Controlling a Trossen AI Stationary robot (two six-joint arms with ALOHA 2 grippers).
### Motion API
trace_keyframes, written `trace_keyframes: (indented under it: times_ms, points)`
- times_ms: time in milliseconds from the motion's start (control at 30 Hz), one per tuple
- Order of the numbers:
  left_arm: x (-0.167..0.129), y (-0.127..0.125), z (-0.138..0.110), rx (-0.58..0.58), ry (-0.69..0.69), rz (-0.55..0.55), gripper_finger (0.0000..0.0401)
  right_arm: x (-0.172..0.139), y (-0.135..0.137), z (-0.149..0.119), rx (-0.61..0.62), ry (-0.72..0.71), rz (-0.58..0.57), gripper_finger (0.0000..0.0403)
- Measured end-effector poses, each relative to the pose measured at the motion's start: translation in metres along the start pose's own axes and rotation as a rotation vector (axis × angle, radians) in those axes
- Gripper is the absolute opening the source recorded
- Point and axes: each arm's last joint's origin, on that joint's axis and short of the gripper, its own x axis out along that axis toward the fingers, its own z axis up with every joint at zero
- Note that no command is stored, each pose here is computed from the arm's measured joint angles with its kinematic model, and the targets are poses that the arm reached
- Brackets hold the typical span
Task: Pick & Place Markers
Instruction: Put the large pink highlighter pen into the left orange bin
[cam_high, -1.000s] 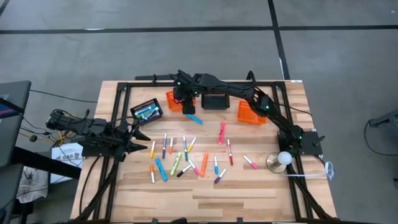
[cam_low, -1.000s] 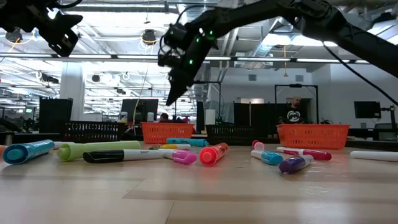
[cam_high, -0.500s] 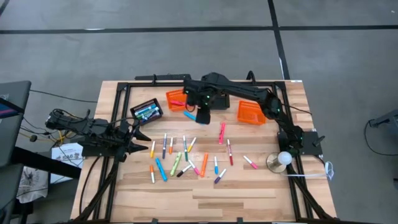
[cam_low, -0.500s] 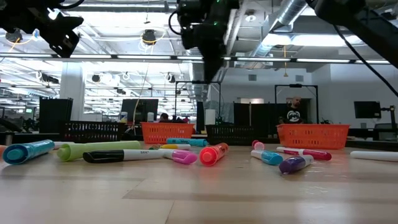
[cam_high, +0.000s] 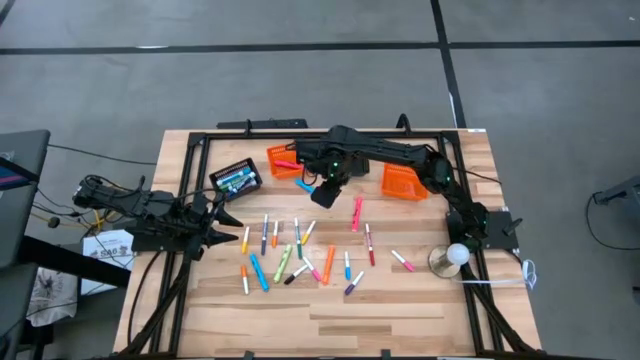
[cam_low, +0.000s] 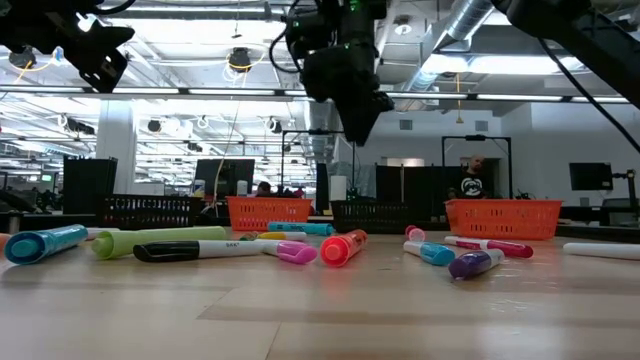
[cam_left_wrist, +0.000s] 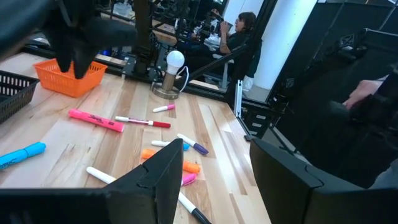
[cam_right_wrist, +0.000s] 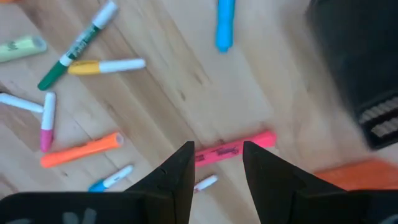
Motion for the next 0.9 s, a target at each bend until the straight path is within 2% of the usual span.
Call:
trace_keyframes:
  times_ms: [167,333,467,633,767,900]
  points:
    - [0.0,0.0,0.0,0.0,0.0,0.0,0.0186,0.024,-0.002,-0.004,0.067,0.094,-0.026,0.0131]
    - [0.0,0.0,0.0,0.0,0.0,0.0,0.0186,0.047,-0.003,-0.013,0.119,0.177,-0.105,0.0134]
    - [0.0,0.0,0.0,0.0,0.0,0.0,0.0186,0.059,0.0,-0.022,0.151,0.223,-0.139,0.0132]
    - [0.0,0.0,0.0,-0.007,0.0,0.0,0.0186,0.061,0.003,-0.046,0.215,0.254,-0.21,0.0134]
    - [0.0,0.0,0.0,-0.007,-0.001,0.0,0.0186,0.054,-0.003,-0.073,0.314,0.233,-0.28,0.0133]
    - [0.0,0.0,0.0,-0.007,-0.001,0.0,0.0186,0.047,-0.012,-0.095,0.446,0.092,-0.227,0.013]
